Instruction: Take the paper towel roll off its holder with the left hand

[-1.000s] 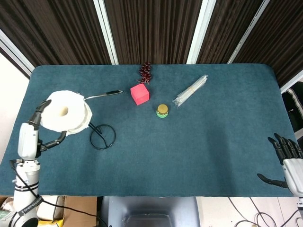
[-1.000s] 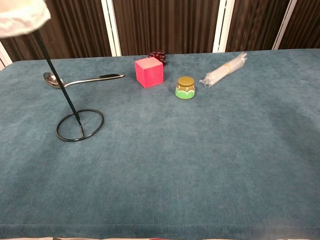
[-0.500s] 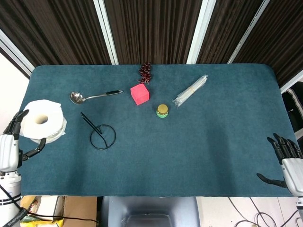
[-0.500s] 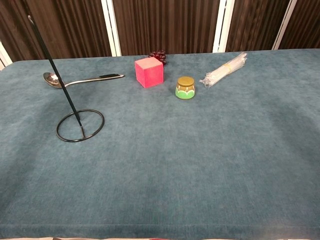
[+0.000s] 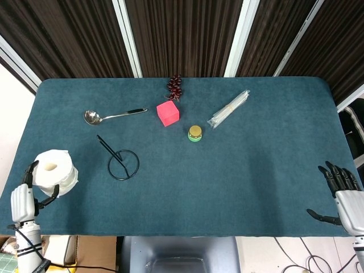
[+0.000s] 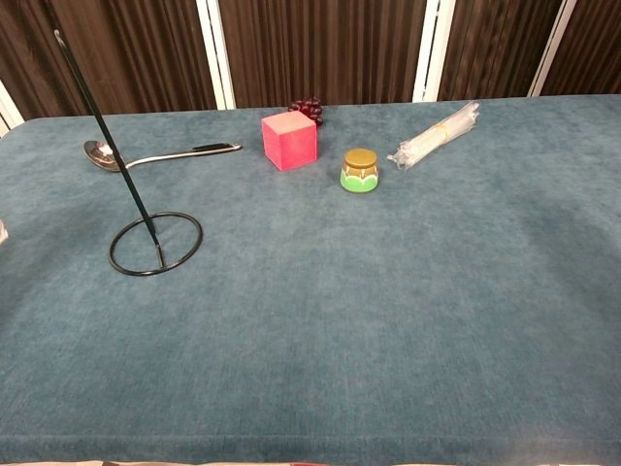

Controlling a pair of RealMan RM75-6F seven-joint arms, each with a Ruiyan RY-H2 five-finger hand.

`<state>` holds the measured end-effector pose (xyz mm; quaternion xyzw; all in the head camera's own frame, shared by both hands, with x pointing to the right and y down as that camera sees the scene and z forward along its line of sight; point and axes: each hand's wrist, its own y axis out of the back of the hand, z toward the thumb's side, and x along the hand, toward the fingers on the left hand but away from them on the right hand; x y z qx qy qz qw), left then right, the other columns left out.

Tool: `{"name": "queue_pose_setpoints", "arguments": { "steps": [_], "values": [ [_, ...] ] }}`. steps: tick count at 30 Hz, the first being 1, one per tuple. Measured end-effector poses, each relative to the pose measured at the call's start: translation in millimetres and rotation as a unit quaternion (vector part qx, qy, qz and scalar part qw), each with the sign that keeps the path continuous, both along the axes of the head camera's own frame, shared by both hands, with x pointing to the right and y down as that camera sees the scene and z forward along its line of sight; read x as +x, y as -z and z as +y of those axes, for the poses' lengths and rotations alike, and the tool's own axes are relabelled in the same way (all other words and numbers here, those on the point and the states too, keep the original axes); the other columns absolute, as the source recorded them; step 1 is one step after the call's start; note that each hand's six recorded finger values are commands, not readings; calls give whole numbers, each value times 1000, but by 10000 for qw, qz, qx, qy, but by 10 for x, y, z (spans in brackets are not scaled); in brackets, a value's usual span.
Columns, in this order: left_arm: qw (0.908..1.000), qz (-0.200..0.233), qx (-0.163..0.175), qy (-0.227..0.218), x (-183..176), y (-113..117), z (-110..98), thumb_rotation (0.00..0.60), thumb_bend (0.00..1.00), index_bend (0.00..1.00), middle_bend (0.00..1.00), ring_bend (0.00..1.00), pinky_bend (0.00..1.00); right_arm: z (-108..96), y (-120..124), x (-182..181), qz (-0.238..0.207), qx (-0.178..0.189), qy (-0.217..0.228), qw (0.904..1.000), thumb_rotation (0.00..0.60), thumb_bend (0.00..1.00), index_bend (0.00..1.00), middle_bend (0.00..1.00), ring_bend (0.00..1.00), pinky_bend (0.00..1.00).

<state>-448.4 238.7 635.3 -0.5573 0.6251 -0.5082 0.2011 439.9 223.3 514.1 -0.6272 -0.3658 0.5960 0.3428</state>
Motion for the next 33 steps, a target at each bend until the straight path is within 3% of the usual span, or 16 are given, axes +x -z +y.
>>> {"name": "queue_pose_setpoints", "arguments": {
  "steps": [2, 6, 9, 16, 22, 26, 30, 33],
  "values": [
    [9999, -43, -96, 92, -32, -94, 52, 600, 382, 236, 319, 336, 579, 4, -9, -6, -1, -18, 15, 10000, 600, 130, 0, 26, 0, 151],
    [9992, -145, -298, 223, -87, -256, 136, 600, 377, 33, 38, 79, 301, 6, -20, -3, 21, -37, 15, 10000, 600, 130, 1, 26, 0, 151],
    [9984, -210, -455, 245, -105, -316, 170, 600, 386, 0, 0, 0, 174, 3, -20, -8, 16, -36, 20, 10000, 600, 130, 0, 26, 0, 151],
    [9965, -415, -705, 177, -119, -325, 213, 600, 392, 0, 0, 0, 120, 7, -17, -9, 11, -25, 25, 10000, 600, 130, 0, 26, 0, 151],
    [9908, -856, -1038, 174, -103, -247, 242, 600, 389, 0, 0, 0, 115, 5, -7, -7, 9, -8, 17, 10000, 600, 131, 0, 26, 0, 151],
    [9859, -1377, -935, 167, -105, -37, 206, 600, 389, 0, 0, 0, 113, 12, -5, -5, 11, -5, 15, 10000, 600, 130, 0, 26, 0, 151],
    [9752, -2095, -711, 113, -87, 270, 120, 600, 388, 0, 0, 0, 98, 18, -7, -14, -8, -31, 42, 10000, 600, 130, 1, 26, 0, 151],
    [9696, -2396, -495, -4, -79, 519, 10, 600, 387, 0, 0, 0, 84, 15, -7, -10, -12, -37, 33, 10000, 600, 130, 1, 26, 0, 151]
  ]
}}
